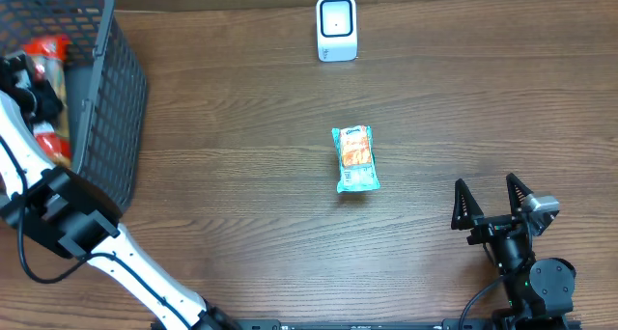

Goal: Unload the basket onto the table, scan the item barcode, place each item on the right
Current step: 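Reach the left gripper into the basket and grasp the red spaghetti pack, then carry the spaghetti pack out and lay it beside the tissue pack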

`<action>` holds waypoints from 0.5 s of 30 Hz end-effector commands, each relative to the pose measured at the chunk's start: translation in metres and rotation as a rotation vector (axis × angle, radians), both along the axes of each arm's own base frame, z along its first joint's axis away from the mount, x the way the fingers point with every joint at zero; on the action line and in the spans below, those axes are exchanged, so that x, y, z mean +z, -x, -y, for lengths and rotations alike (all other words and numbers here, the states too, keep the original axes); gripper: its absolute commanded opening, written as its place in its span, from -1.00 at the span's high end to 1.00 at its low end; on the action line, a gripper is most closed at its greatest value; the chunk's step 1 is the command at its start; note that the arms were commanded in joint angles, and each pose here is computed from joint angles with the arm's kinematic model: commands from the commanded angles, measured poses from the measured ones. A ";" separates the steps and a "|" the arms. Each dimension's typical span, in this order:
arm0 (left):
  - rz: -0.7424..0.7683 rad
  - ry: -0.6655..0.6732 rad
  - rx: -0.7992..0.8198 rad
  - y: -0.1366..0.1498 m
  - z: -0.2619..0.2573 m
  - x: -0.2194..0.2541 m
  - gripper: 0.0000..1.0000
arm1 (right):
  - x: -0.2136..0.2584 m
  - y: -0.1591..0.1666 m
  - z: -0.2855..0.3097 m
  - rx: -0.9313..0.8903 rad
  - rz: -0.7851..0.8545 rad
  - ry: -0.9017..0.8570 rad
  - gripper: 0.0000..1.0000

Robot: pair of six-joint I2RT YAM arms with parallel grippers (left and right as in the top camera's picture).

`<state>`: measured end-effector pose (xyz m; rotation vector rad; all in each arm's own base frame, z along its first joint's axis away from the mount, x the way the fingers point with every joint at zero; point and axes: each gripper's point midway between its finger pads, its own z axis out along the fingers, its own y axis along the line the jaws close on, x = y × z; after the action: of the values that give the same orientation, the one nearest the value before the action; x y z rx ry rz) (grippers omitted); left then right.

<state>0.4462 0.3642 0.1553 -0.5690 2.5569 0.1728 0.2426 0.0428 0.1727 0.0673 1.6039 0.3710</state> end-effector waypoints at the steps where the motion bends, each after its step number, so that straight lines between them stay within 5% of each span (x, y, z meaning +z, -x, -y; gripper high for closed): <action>1: 0.344 -0.157 0.062 0.005 0.021 0.178 0.92 | -0.002 0.000 0.001 -0.006 0.001 -0.001 -1.00; 9: 0.638 -0.058 0.045 0.045 0.098 0.301 0.92 | -0.002 0.000 0.001 -0.006 0.001 -0.001 -1.00; 15: 0.640 0.146 -0.067 0.073 0.190 0.320 0.92 | -0.002 0.000 0.001 -0.006 0.001 -0.001 -1.00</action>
<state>0.3783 0.2370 0.4478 -0.5868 1.9945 0.0051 0.2426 0.0427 0.1730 0.0678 1.6031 0.3711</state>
